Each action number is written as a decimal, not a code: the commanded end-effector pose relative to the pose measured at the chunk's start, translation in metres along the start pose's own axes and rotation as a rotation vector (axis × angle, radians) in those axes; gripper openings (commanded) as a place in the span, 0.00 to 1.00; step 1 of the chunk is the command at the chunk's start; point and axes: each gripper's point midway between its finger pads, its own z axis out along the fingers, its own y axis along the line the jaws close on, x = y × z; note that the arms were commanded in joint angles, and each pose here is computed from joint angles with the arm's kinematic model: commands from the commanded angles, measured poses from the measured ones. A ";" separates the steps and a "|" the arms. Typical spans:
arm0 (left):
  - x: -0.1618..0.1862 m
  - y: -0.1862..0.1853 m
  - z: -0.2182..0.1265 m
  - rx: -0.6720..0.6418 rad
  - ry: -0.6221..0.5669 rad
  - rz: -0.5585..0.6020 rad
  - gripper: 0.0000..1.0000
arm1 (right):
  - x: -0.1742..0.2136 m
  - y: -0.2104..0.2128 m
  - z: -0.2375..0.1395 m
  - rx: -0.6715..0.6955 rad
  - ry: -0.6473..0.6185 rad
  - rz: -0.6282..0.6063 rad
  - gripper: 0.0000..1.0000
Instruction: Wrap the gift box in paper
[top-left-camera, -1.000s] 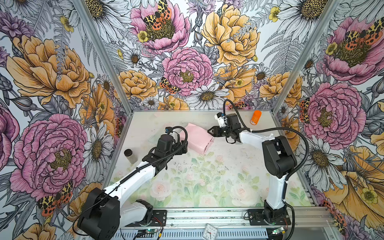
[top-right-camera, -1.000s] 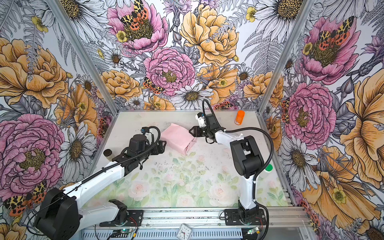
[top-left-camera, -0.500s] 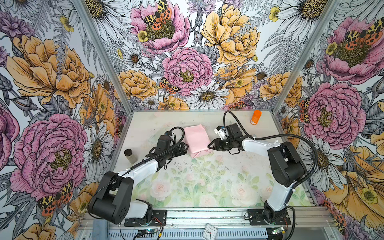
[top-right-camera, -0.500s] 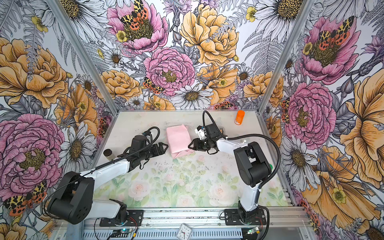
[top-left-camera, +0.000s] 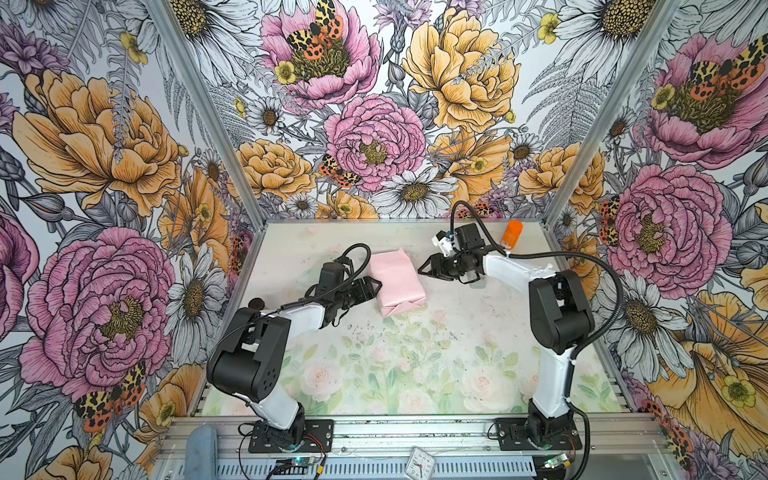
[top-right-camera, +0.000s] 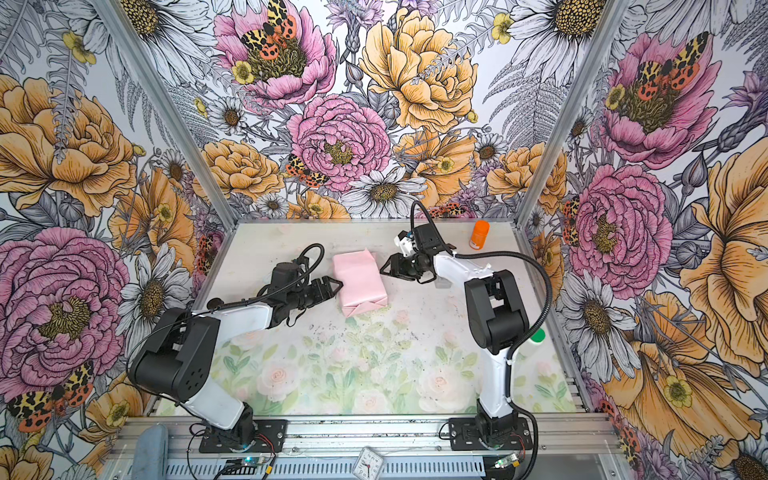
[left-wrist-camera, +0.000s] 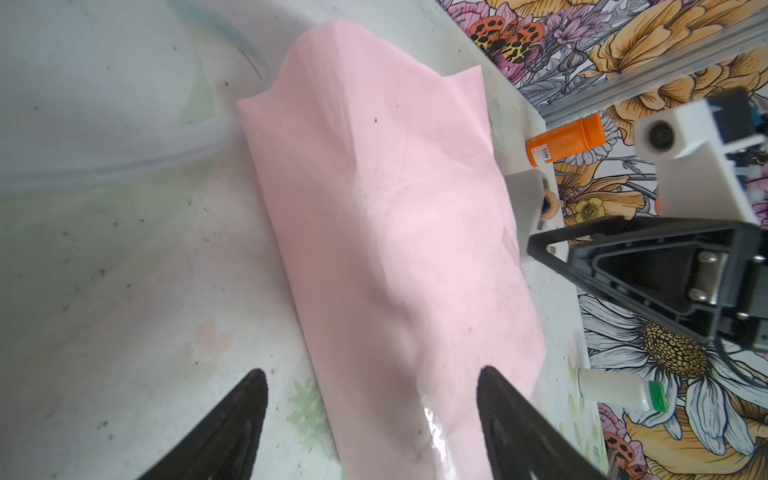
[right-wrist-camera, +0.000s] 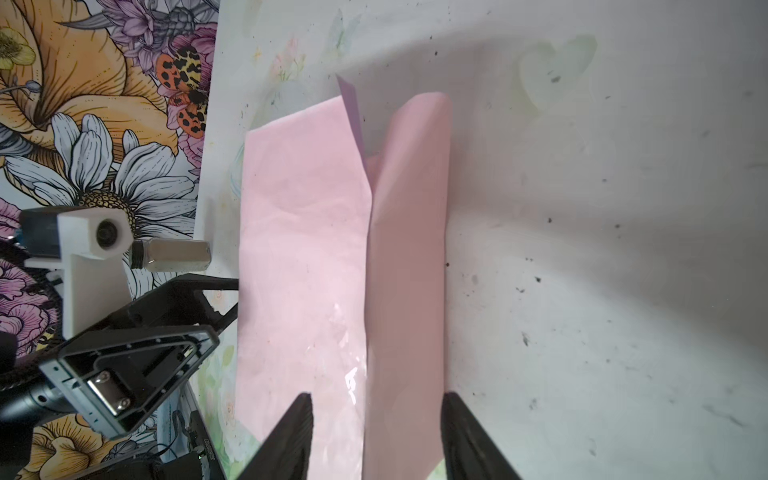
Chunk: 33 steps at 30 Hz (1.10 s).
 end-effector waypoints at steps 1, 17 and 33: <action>-0.014 -0.013 0.006 0.061 -0.019 0.003 0.79 | 0.004 0.007 0.012 -0.058 0.065 -0.005 0.52; -0.011 -0.052 0.044 0.161 0.037 0.064 0.61 | 0.013 0.014 0.036 -0.118 0.118 -0.083 0.35; 0.005 -0.130 0.033 0.286 -0.032 0.481 0.61 | 0.013 0.038 -0.035 0.000 -0.235 -0.404 0.29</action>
